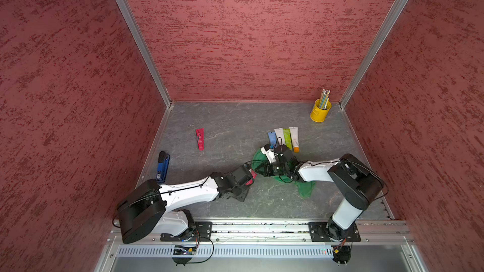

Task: Wipe the surface of the toothpaste tube
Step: Wipe the dirt from the toothpaste tube.

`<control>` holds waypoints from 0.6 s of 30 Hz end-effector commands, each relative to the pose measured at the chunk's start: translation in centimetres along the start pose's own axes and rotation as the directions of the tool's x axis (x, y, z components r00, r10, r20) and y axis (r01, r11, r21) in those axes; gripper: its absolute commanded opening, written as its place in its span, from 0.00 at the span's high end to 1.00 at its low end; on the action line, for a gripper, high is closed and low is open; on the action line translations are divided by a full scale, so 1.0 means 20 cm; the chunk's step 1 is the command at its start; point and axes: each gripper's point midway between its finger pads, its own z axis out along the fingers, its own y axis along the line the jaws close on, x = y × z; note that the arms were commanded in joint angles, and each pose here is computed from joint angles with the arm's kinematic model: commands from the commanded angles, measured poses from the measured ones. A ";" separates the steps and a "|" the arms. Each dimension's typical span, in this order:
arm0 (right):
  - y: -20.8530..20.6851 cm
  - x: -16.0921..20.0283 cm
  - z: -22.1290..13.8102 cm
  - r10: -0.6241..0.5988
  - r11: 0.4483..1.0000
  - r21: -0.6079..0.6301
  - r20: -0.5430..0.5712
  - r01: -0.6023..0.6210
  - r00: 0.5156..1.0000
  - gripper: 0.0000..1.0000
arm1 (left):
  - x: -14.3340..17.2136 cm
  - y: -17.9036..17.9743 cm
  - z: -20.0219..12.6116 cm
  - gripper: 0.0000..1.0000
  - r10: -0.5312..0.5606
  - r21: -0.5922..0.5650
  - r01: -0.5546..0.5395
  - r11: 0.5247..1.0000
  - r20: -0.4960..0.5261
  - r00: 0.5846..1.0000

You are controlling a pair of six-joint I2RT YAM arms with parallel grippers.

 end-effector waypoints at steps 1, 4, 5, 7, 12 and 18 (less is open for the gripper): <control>0.02 0.02 0.02 -0.002 1.000 -0.024 0.000 0.002 1.000 1.00 | 0.06 0.00 0.00 0.65 -0.025 -0.001 0.025 1.000 -0.024 0.999; 0.01 0.01 0.02 -0.003 1.000 -0.002 0.010 0.003 1.000 1.00 | 0.08 -0.02 -0.01 0.48 -0.028 0.009 0.029 1.000 -0.026 0.999; 0.00 0.01 0.02 -0.004 1.000 0.008 0.013 0.004 1.000 1.00 | 0.08 -0.02 -0.01 0.44 -0.031 0.010 0.031 0.999 -0.028 0.999; -0.01 0.00 0.02 -0.005 1.000 0.019 0.017 0.005 1.000 1.00 | 0.10 -0.04 -0.02 0.37 -0.031 0.017 0.032 0.999 -0.035 0.999; -0.03 0.00 0.02 -0.005 0.999 0.039 0.019 0.004 1.000 1.00 | 0.13 -0.03 -0.02 0.36 -0.032 -0.015 0.031 0.999 -0.050 0.998; 0.01 -0.02 0.00 -0.011 1.000 0.013 0.033 0.010 0.999 1.00 | 0.12 0.03 -0.02 0.54 -0.057 -0.076 0.054 0.996 -0.033 0.998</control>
